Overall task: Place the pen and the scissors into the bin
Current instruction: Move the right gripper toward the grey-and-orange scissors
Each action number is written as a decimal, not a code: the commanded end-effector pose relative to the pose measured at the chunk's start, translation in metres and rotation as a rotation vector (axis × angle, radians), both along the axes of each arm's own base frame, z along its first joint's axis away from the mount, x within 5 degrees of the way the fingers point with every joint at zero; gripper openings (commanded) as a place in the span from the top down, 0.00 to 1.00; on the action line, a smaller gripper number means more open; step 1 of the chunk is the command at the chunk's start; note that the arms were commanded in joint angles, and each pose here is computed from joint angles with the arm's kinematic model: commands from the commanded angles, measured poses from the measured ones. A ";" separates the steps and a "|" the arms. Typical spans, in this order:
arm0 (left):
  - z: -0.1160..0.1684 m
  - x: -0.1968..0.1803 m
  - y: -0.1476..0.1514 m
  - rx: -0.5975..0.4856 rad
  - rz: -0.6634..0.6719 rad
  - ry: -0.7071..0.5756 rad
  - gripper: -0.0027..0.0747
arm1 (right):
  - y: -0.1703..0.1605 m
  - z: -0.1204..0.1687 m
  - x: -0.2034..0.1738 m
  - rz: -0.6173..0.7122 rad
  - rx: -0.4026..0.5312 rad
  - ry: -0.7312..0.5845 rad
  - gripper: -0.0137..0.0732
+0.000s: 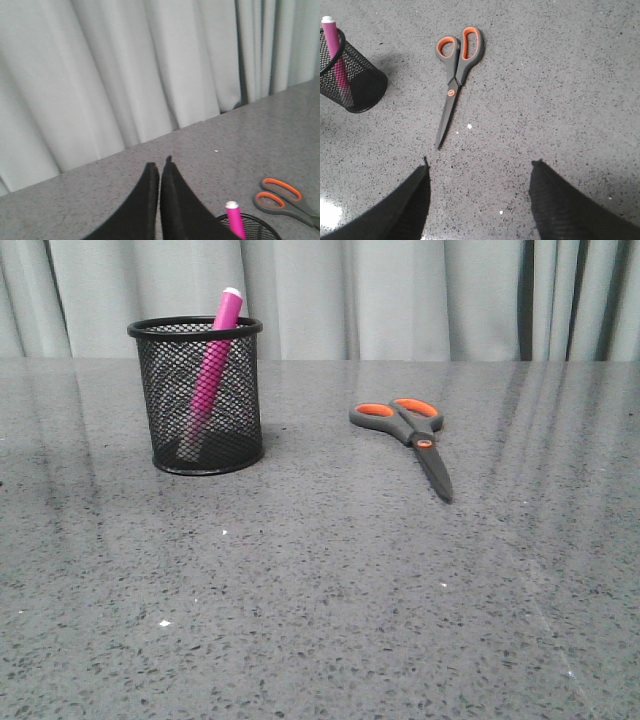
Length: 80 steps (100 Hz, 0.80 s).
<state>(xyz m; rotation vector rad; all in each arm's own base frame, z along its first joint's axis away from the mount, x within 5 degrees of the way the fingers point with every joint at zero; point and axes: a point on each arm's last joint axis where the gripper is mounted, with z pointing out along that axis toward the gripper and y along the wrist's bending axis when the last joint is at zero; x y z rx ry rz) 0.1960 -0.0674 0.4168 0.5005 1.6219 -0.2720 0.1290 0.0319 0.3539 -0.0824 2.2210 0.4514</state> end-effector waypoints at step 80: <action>-0.033 -0.059 0.035 -0.132 0.238 -0.159 0.99 | 0.007 0.044 0.035 0.059 0.066 -0.103 0.39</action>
